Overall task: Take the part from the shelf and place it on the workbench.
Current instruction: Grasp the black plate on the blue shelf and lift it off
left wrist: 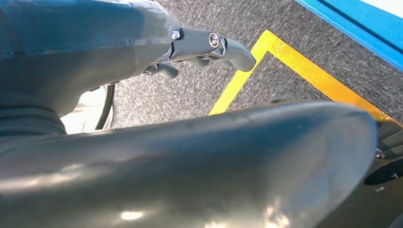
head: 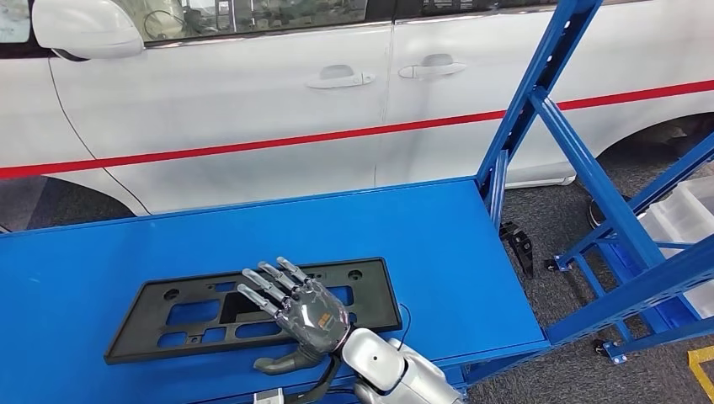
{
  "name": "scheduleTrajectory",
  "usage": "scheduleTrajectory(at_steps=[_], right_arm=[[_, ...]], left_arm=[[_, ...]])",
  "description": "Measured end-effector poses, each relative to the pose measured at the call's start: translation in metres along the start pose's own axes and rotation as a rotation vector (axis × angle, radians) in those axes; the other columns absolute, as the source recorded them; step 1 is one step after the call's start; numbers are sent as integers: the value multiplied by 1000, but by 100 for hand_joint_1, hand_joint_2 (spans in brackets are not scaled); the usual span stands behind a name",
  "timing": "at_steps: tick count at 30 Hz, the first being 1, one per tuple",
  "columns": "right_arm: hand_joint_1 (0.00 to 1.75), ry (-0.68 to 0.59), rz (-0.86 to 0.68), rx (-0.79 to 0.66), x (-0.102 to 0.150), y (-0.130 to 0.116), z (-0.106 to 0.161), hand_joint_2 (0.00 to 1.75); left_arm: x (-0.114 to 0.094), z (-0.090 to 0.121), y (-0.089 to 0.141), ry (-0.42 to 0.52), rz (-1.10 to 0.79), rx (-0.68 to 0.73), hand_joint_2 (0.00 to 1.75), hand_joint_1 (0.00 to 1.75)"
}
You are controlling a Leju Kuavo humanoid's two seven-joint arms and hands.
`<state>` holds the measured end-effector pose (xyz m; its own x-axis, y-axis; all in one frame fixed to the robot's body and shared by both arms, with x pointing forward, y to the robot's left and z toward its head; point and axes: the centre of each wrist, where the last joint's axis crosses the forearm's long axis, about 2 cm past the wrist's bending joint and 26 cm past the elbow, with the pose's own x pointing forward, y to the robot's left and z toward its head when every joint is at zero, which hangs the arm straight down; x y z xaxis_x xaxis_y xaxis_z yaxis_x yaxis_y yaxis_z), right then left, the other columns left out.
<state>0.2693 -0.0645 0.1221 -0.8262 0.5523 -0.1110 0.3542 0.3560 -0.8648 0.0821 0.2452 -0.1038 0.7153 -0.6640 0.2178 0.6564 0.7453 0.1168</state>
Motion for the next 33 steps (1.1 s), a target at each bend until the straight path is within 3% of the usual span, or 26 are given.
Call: scheduleTrajectory(at_steps=[4,20,24,33], right_arm=[[0,-4,-5,8,2,2,-1,175],[0,-20,-42,50,5,11,2,175],[175,-6,-36,70,4,14,3,175],[175,21,29,100,6,17,6,175]], left_arm=[[0,0,0,0,1,0,0,0],[-1,0,0,3,4,7,0,0],[-1,0,0,3,-2,7,0,0],[1,0,1,1,-19,2,0,0]])
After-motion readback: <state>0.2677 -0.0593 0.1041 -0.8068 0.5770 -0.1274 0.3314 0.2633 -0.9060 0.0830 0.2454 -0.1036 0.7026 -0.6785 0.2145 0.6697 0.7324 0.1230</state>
